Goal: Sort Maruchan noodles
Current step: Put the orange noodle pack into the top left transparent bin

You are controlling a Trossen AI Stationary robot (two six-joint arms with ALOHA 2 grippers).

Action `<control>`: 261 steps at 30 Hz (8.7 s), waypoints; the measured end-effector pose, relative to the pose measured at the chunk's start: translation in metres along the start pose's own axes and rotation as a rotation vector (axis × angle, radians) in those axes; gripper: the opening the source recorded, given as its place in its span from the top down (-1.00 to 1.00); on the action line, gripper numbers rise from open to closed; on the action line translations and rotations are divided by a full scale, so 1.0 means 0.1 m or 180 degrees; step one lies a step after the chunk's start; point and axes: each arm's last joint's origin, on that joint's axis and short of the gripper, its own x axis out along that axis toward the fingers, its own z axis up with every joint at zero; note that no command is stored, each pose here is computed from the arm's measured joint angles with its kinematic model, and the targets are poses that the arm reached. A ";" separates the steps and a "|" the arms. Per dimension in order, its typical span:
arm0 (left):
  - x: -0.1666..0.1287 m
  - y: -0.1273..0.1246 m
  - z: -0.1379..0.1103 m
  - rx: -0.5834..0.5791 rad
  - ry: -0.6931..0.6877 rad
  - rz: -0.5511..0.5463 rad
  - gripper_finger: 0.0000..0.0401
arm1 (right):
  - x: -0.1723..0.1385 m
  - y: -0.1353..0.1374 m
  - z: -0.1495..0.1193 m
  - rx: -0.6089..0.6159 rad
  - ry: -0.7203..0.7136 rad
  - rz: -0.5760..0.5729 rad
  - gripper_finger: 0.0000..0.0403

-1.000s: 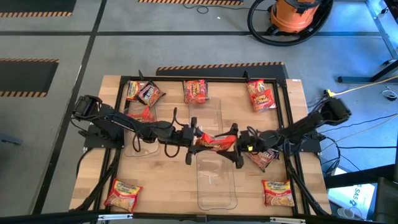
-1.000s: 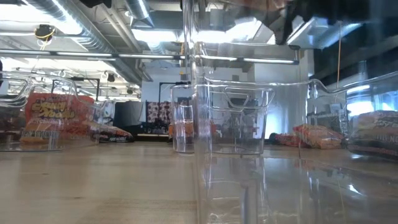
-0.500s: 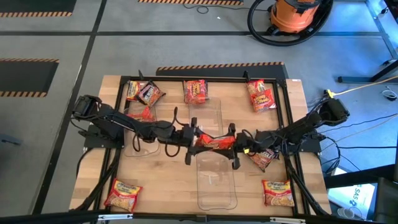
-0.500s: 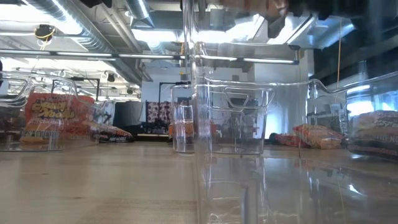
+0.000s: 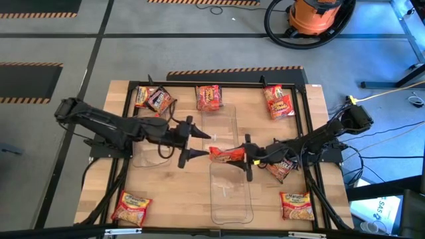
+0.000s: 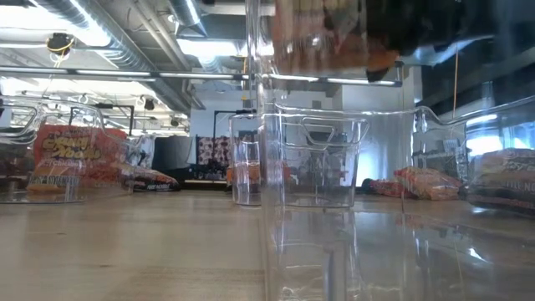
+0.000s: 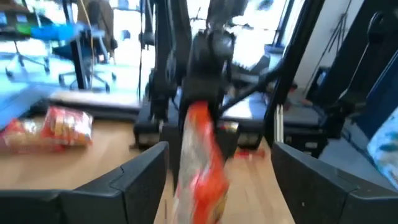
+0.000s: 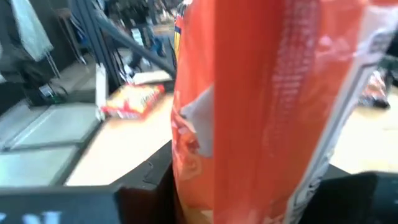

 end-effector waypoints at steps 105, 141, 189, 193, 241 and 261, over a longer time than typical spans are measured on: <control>-1.17 0.59 -1.06 -0.0985 0.3627 0.2285 0.37 | -0.29 0.18 0.03 0.0113 0.0631 0.0080 -0.48; -1.23 0.77 -1.13 -0.0472 0.3611 0.2784 -0.01 | -0.28 0.19 0.04 0.0232 0.0631 0.0184 -0.48; 0.06 0.46 -0.94 -0.0029 0.1763 0.1241 -0.01 | -1.17 -1.79 0.27 0.1221 0.2165 -0.3299 -0.48; 0.07 0.46 -0.93 -0.0001 0.1752 0.1231 -0.01 | -1.20 -2.04 0.20 0.1392 0.2307 -0.3415 -0.48; 0.11 0.29 -0.89 -0.0074 0.1487 0.1021 -0.01 | -1.02 -2.15 0.27 0.1646 0.2936 -0.2958 -0.48; 0.11 0.22 -0.89 -0.0007 0.1465 0.0994 -0.01 | -1.03 -2.05 -0.10 0.2747 0.2661 -0.1289 -0.48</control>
